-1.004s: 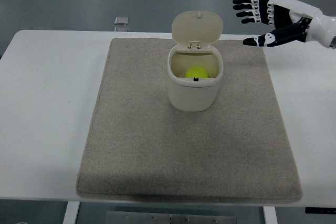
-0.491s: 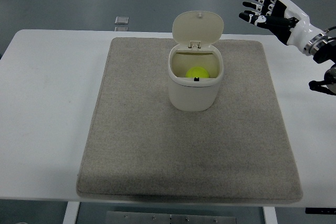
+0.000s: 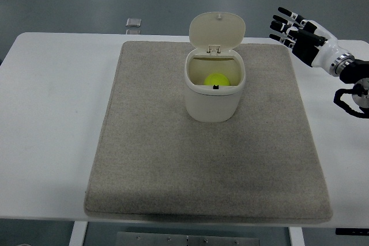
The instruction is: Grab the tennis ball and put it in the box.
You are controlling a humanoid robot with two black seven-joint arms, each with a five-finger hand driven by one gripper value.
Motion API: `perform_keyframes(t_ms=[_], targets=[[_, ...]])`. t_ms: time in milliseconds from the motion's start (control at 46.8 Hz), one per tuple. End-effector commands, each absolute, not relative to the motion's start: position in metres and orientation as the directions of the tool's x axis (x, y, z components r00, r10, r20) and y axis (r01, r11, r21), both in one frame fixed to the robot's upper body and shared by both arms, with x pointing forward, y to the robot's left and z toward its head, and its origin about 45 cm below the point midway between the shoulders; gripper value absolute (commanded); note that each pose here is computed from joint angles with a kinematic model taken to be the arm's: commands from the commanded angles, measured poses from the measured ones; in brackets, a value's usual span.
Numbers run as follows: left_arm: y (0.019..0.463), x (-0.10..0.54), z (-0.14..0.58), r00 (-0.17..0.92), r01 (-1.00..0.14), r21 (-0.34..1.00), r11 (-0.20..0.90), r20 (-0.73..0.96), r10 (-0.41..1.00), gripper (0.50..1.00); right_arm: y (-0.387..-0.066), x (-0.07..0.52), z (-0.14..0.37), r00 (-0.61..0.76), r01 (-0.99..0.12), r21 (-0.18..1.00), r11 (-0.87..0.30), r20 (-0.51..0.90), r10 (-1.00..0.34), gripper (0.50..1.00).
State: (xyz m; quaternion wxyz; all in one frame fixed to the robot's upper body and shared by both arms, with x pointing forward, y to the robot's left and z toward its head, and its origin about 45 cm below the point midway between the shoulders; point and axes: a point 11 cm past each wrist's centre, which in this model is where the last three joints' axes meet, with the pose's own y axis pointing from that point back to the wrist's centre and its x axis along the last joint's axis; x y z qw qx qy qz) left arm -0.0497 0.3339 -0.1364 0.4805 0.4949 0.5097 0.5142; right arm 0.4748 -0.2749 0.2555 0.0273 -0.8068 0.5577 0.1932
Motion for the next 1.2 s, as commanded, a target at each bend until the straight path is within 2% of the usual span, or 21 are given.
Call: perform_keyframes(t_ms=[0, 150, 641, 1175], targets=[[0.334, -0.05, -0.136, -0.049, 0.012, 1.0, -0.019, 0.019, 0.999, 0.996, -0.271, 0.475, 0.255, 0.291, -0.912, 0.168, -0.374, -0.378, -0.879, 0.913], [0.334, -0.049, -0.136, -0.048, 0.009, 1.0, -0.019, 0.019, 0.999, 0.996, -0.268, 0.473, 0.249, 0.304, -0.905, 0.179, -0.385, -0.361, -0.882, 0.919], [0.334, -0.05, -0.136, -0.049, 0.012, 1.0, -0.019, 0.019, 0.999, 0.996, -0.295, 0.47, 0.242, 0.261, -0.922, 0.202, -0.33, -0.306, -0.916, 0.919], [0.334, -0.049, -0.136, -0.048, 0.01, 1.0, -0.019, 0.019, 0.999, 0.996, -0.286, 0.469, 0.236, 0.269, -0.916, 0.199, -0.348, -0.338, -0.902, 0.919]])
